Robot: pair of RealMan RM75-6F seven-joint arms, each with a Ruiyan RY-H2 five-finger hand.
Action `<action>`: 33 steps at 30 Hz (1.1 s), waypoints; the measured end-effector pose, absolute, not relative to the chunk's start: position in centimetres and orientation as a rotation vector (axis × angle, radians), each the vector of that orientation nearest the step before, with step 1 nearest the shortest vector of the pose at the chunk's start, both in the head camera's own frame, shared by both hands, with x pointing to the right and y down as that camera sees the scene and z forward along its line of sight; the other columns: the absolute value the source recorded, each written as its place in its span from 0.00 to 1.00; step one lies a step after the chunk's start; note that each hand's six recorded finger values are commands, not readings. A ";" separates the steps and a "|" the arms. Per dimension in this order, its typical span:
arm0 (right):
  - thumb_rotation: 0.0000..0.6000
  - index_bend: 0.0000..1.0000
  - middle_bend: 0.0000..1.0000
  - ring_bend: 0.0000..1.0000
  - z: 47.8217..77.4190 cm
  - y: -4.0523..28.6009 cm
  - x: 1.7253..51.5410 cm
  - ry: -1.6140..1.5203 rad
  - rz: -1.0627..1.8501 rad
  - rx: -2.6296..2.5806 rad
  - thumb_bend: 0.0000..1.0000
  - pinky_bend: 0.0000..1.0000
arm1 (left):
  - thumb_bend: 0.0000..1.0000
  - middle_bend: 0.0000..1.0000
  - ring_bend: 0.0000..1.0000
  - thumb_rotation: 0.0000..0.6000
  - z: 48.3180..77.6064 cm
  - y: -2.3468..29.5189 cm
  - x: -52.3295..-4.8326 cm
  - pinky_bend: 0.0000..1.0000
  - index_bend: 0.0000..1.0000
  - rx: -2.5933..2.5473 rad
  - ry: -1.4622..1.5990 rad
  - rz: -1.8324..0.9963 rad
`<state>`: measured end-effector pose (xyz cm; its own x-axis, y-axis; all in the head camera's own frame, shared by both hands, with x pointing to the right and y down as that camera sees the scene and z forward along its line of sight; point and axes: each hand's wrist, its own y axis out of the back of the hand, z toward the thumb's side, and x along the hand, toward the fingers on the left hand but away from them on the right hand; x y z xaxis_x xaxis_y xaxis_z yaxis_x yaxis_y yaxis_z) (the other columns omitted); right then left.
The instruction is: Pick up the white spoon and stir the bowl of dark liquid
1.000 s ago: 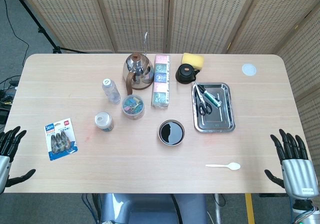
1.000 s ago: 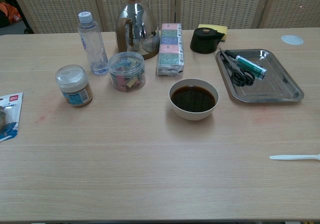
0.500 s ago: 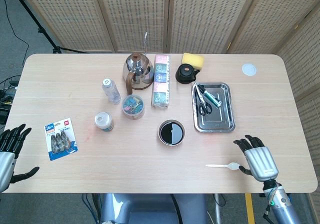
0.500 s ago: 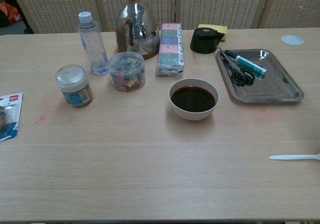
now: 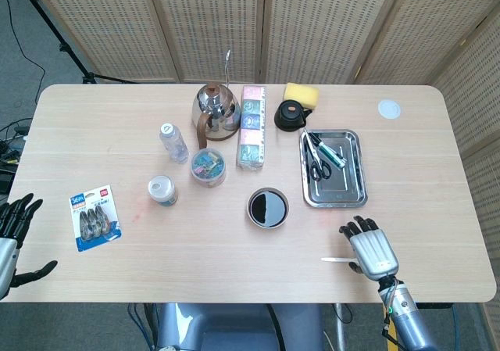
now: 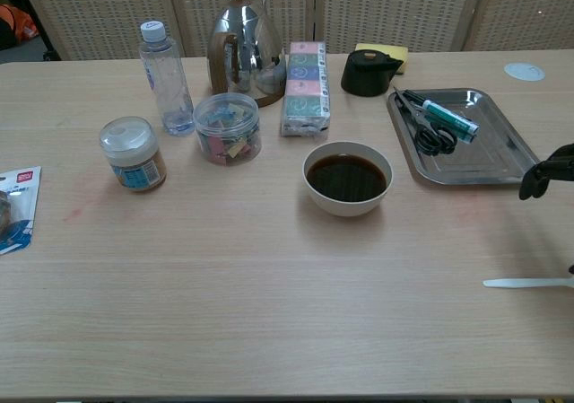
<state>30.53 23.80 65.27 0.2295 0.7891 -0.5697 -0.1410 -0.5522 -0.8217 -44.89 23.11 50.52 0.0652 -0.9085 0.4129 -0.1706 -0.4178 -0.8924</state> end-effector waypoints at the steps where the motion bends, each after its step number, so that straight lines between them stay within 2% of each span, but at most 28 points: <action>1: 1.00 0.31 0.12 0.00 65.3 23.8 30.5 -0.613 1.445 -1.692 0.00 0.01 | 0.00 0.00 0.00 1.00 50.5 23.1 -44.9 0.00 0.00 -1.679 1.088 -1.407; 3: 1.00 0.31 0.08 0.00 65.4 24.0 30.2 -0.620 1.453 -1.701 0.00 0.00 | 0.00 0.00 0.00 1.00 50.5 23.1 -44.9 0.00 0.00 -1.680 1.086 -1.408; 16: 1.00 0.32 0.03 0.00 67.9 24.6 28.8 -0.610 1.497 -1.720 0.00 0.00 | 0.00 0.00 0.00 1.00 50.4 23.2 -45.0 0.00 0.00 -1.682 1.090 -1.410; 22: 1.00 0.38 0.03 0.00 68.5 24.6 28.6 -0.616 1.514 -1.726 0.00 0.00 | 0.00 0.00 0.00 1.00 50.4 23.1 -45.1 0.00 0.00 -1.686 1.096 -1.411; 28: 1.00 0.42 0.03 0.00 68.7 24.8 28.0 -0.637 1.512 -1.769 0.08 0.00 | 0.00 0.00 0.00 1.00 50.3 23.1 -45.1 0.00 0.00 -1.689 1.099 -1.411; 33: 1.00 0.45 0.03 0.00 69.0 24.9 27.5 -0.655 1.511 -1.799 0.19 0.00 | 0.00 0.00 0.00 1.00 50.3 23.2 -45.1 0.00 0.00 -1.692 1.100 -1.409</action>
